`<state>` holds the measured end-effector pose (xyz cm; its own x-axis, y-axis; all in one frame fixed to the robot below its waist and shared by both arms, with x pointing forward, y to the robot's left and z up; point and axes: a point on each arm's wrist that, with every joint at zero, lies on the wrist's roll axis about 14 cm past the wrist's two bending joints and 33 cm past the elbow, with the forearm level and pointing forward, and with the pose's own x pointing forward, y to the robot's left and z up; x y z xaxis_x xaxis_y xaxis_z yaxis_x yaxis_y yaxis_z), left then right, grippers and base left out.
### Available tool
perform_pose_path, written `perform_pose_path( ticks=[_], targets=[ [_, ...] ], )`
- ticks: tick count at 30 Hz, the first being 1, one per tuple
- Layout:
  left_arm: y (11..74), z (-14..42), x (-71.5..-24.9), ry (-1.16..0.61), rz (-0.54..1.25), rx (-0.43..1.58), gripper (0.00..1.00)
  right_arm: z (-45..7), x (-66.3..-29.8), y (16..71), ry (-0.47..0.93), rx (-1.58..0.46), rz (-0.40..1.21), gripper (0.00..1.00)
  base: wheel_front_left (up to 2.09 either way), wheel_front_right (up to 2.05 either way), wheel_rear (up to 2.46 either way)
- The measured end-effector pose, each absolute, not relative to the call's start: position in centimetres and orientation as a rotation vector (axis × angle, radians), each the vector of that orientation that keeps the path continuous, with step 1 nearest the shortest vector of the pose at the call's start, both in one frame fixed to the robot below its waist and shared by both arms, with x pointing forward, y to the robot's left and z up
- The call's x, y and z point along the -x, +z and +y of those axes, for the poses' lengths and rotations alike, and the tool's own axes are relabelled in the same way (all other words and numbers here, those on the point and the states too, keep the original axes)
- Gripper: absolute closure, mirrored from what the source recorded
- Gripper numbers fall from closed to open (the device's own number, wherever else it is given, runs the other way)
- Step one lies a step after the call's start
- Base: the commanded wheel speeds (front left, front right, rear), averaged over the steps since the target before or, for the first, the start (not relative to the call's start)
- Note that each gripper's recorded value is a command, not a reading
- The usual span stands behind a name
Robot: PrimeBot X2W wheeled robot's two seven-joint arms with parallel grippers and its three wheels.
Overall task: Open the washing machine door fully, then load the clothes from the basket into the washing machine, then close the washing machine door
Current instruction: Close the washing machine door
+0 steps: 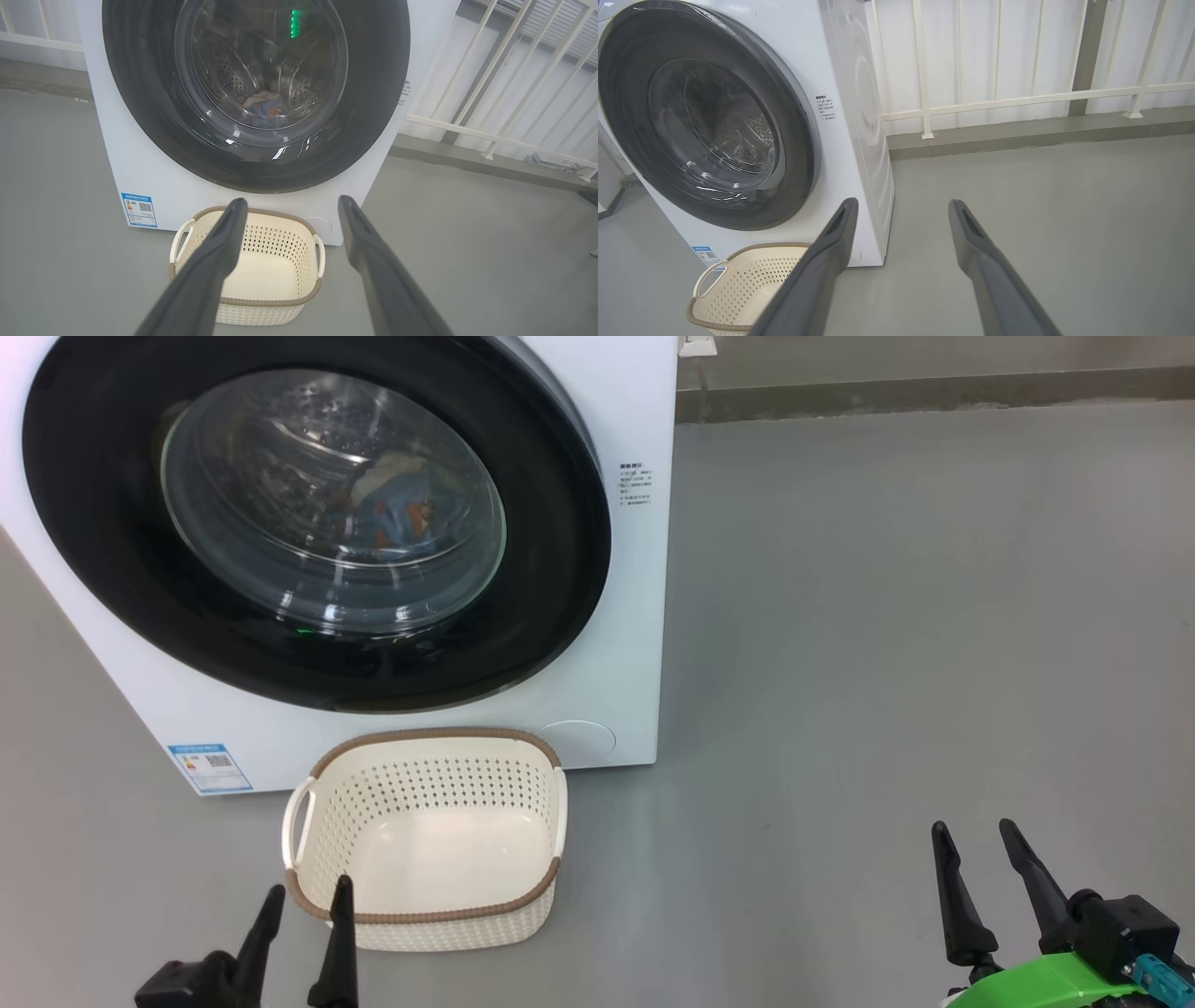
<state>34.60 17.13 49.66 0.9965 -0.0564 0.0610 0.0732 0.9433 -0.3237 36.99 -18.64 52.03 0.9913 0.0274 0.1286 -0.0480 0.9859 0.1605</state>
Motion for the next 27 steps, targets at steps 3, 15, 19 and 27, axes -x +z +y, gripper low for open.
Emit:
perform_pose_path(
  ticks=[3, 15, 19, 27],
  targets=[
    [49.66, 17.01, -34.58, -0.07, -0.05, 0.339, 0.0, -18.57, -36.98, 52.03, 0.04, -0.164, -0.126, 0.0, 0.0, 0.0, 0.0],
    [49.74, 16.69, -34.45, -0.083, -0.05, 0.349, 0.0, -18.39, -36.91, 52.12, 0.045, -0.165, -0.128, 0.0, 0.0, 0.0, 0.0],
    [49.76, 16.73, -34.43, -0.08, -0.051, 0.364, 0.0, -18.31, -36.88, 52.12, 0.048, -0.165, -0.128, 0.0, 0.0, 0.0, 0.0],
    [49.64, 16.81, -34.4, -0.079, -0.048, 0.366, 0.0, -18.26, -36.9, 52.03, 0.049, -0.165, -0.125, 0.0, 0.0, 0.0, 0.0]
  ],
)
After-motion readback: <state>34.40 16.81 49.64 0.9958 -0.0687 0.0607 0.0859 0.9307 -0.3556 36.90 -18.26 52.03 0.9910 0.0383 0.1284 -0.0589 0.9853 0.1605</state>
